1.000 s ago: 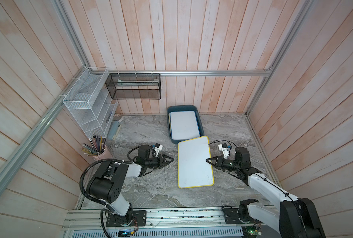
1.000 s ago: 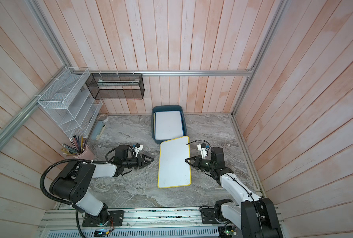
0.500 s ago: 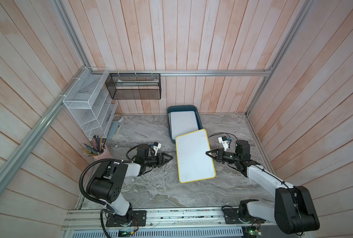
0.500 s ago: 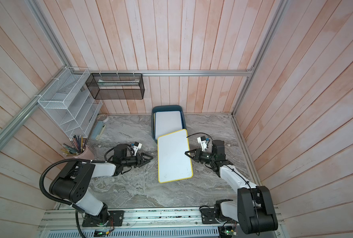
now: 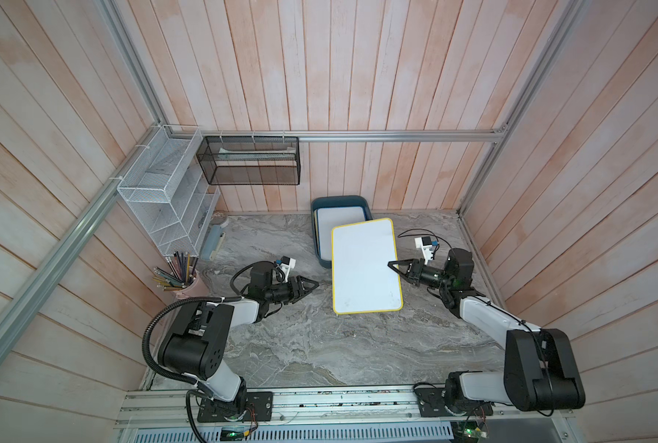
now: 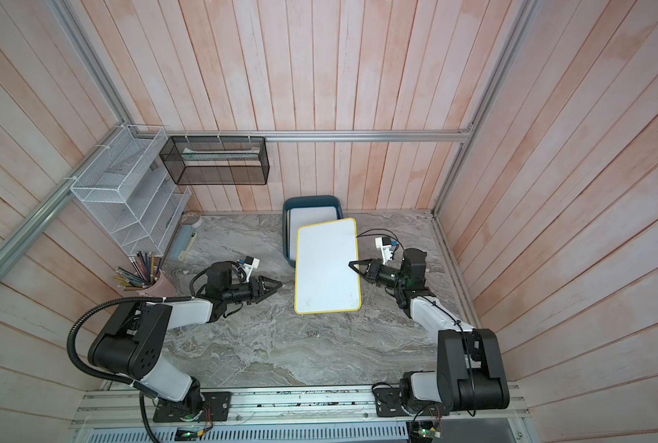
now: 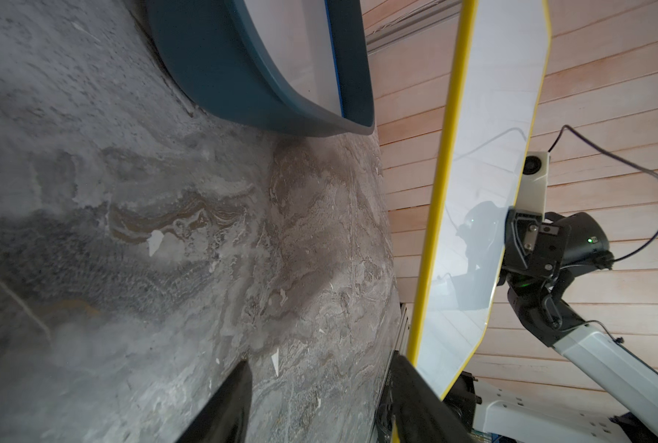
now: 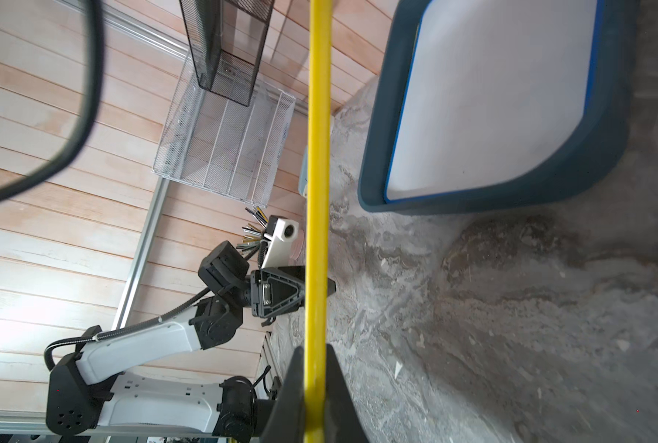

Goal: Put the whiteboard into the storage box
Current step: Place the whiteboard in the storage box.

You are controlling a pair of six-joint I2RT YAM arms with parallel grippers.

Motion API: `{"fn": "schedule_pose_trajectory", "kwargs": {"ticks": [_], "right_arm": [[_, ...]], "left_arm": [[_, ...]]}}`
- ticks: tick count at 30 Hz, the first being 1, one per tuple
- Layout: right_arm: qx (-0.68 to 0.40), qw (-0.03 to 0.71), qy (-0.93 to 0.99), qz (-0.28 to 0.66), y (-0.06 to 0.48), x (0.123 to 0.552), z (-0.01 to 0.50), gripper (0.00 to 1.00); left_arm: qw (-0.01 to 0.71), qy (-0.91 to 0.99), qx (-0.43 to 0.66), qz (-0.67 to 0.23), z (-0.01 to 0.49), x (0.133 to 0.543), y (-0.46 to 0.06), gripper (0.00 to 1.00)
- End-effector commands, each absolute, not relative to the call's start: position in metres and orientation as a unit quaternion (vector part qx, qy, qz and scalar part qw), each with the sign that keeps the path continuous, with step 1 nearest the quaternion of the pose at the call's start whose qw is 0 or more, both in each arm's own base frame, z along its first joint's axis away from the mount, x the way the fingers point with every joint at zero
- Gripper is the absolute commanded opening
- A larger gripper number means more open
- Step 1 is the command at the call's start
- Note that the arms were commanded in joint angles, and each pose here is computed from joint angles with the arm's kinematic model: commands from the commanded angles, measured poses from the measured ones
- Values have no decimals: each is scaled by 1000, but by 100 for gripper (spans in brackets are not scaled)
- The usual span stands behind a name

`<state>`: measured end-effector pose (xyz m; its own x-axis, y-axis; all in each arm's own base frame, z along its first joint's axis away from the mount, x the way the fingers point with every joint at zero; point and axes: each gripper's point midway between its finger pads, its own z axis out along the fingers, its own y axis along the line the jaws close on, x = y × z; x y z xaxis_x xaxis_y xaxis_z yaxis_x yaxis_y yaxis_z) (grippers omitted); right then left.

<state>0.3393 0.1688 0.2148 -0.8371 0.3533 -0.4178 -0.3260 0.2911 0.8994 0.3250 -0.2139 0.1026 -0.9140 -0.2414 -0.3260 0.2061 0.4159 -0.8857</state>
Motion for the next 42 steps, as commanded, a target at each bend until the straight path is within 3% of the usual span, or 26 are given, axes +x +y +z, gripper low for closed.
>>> {"fn": "schedule_pose_trajectory", "kwargs": {"ticks": [1,11,24,42], "right_arm": [[-53,348,711,609,167,356,267,0],[-3,375,722,582,127,456,259,0],[13,338,762,552,139,569,210,0],[6,228,803,550,220,599,154,0]], "left_arm": [[216,814,-6,-538,109,330,-214,60],[221,817,-12,-532,111,332,-212,60],[234,828,-21,-508,113,330,-204,60],[248,823,-24,-511,122,327,-202,60]]}}
